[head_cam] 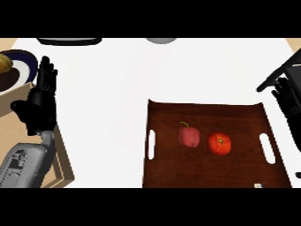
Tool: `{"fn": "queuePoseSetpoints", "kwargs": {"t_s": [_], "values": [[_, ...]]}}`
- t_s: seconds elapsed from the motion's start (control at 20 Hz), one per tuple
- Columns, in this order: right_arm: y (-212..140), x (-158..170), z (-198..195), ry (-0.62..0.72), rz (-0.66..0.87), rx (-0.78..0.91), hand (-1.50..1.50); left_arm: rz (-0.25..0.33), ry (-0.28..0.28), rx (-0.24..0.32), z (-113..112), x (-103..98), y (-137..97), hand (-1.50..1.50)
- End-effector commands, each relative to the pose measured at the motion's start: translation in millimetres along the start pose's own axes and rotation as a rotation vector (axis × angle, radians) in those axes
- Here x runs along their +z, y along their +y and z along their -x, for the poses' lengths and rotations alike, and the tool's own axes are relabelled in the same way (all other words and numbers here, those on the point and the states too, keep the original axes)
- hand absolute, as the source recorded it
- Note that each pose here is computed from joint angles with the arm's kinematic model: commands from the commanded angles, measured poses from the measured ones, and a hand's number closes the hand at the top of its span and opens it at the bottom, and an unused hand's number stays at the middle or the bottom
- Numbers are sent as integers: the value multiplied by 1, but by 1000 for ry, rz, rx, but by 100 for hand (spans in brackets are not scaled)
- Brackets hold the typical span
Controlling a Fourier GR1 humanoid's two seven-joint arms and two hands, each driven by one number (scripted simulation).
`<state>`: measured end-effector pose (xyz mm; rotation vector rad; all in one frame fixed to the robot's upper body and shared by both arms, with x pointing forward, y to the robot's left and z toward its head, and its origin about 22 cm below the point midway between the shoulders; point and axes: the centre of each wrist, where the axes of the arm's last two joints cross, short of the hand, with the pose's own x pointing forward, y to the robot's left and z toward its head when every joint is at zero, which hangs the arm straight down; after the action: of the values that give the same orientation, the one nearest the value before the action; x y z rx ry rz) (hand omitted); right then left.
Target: Pick the tomato from the tray and place it in the tiered shelf
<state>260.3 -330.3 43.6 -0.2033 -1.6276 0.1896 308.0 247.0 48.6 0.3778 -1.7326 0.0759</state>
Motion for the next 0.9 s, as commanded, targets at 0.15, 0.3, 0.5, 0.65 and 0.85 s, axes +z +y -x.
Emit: {"fn": "queuePoseSetpoints", "kwargs": {"t_s": [0.15,0.3,0.5,0.65,0.85], "values": [[-15,-38,-64,-197,25,12,150,136,93,34,-16,-3,12,0],[-67,-22,-39,-40,275,413,150,200,176,57,1,1,15,0],[-7,-28,-8,-31,140,-328,-150,275,198,89,-13,-1,21,0],[-13,-26,-13,-158,-1,-311,-150,285,205,101,-3,-4,42,0],[-42,-12,-57,-146,-143,-146,-150,253,205,98,-14,-15,35,0]]}}
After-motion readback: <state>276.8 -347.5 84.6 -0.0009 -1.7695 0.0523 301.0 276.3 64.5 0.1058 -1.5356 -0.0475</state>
